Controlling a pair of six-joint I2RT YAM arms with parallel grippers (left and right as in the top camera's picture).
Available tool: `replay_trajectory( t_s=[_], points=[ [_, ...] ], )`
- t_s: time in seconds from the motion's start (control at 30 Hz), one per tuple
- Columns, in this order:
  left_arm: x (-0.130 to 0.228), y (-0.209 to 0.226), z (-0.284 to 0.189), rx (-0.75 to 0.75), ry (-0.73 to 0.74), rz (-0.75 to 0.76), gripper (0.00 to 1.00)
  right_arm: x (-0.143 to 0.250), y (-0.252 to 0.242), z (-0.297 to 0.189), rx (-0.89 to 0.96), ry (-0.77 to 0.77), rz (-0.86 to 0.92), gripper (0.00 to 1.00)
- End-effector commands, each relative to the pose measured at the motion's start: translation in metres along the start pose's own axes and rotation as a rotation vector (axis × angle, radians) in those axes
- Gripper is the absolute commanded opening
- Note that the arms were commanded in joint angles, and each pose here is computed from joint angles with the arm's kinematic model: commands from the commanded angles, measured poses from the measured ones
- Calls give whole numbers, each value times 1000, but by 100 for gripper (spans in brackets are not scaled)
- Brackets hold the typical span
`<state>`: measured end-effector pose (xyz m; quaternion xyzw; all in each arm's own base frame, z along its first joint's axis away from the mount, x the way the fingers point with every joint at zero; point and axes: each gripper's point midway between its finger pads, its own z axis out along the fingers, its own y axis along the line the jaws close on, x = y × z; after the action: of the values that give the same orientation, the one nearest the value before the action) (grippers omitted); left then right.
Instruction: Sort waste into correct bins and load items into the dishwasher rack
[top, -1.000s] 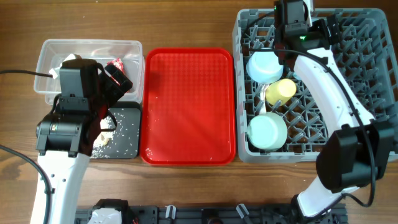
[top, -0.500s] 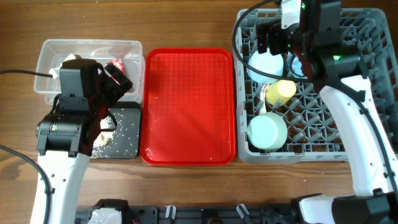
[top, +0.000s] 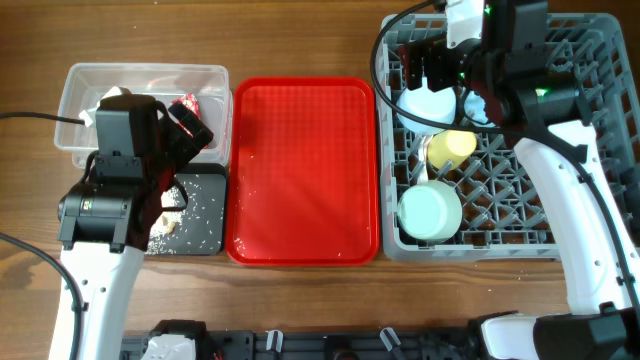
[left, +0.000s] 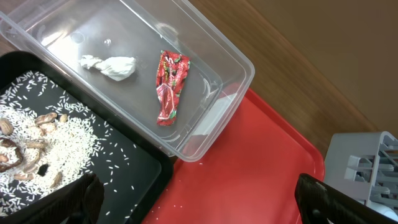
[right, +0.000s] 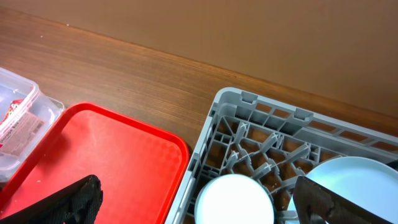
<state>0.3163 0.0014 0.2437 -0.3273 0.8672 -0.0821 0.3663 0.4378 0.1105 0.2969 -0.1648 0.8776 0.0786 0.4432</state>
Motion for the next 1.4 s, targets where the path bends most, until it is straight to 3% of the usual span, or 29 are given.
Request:
replay_trajectory(
  t_s=[0.0, 0.2, 0.53, 0.67, 0.8, 1.03, 1.2, 1.37],
  points=[
    [-5, -3, -3, 13, -11, 7, 100, -6, 4, -8, -19, -24, 5, 100],
    [-5, -3, -3, 13, -11, 7, 100, -33, 9, -62, -5, -152, -13, 100],
    [-5, -3, -3, 13, -11, 7, 100, -67, 31, -257, 40, -572, -78, 100],
    [-5, -3, -3, 13, -11, 7, 100, -47, 42, -324, 51, -677, -93, 100],
    [-5, -3, -3, 13, -11, 7, 100, 3, 54, -376, 54, -704, -97, 100],
    [-5, -3, -3, 13, -11, 7, 100, 82, 68, -408, 66, -740, -142, 100],
    [-5, -3, -3, 13, -11, 7, 100, 119, 69, -387, 81, -751, -181, 100],
    [-5, -3, -3, 13, -11, 7, 100, 127, 68, -344, 72, -826, -203, 100]
  ],
)
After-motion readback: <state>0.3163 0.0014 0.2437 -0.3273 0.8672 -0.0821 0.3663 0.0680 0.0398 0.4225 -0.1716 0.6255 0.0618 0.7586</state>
